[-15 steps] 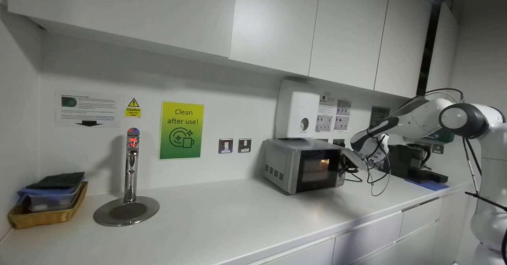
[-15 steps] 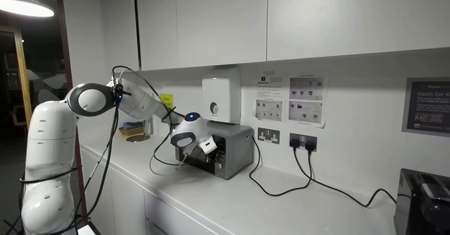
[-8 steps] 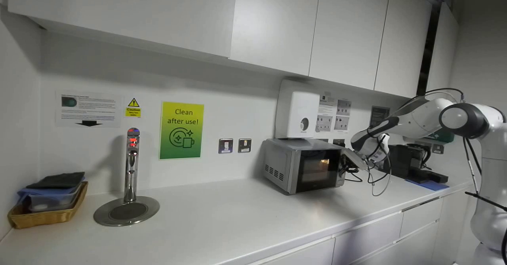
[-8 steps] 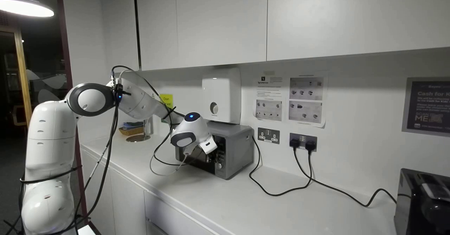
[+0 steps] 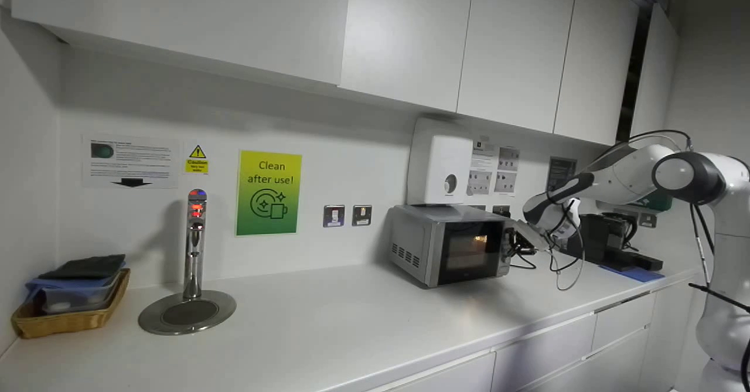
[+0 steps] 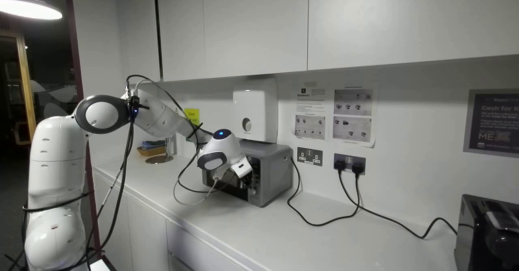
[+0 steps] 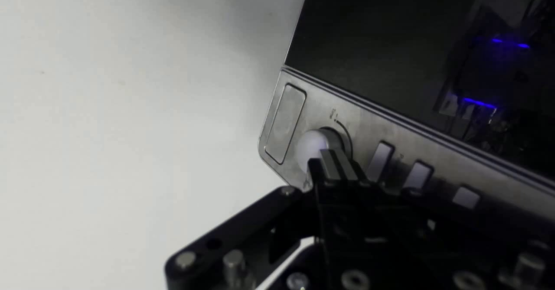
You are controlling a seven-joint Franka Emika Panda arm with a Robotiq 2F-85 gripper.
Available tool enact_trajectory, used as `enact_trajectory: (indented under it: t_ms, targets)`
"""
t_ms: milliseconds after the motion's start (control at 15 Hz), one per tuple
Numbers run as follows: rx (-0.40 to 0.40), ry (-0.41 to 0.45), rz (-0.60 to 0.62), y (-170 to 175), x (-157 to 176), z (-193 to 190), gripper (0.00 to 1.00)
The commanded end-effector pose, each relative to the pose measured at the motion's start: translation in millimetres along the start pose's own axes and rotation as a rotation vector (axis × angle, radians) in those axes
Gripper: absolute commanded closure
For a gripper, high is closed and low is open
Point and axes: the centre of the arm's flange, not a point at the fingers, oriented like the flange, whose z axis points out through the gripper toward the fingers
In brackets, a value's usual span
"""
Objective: Press a button on the microwave
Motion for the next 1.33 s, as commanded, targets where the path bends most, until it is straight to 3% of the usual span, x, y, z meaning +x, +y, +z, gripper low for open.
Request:
enact_trajectory:
  t_ms: [0, 1267]
  targets:
    - [0.011, 0.022, -0.017, 5, -5, -16, 1.0]
    - [0.057, 0.023, -0.041, -13, -22, -11, 1.0]
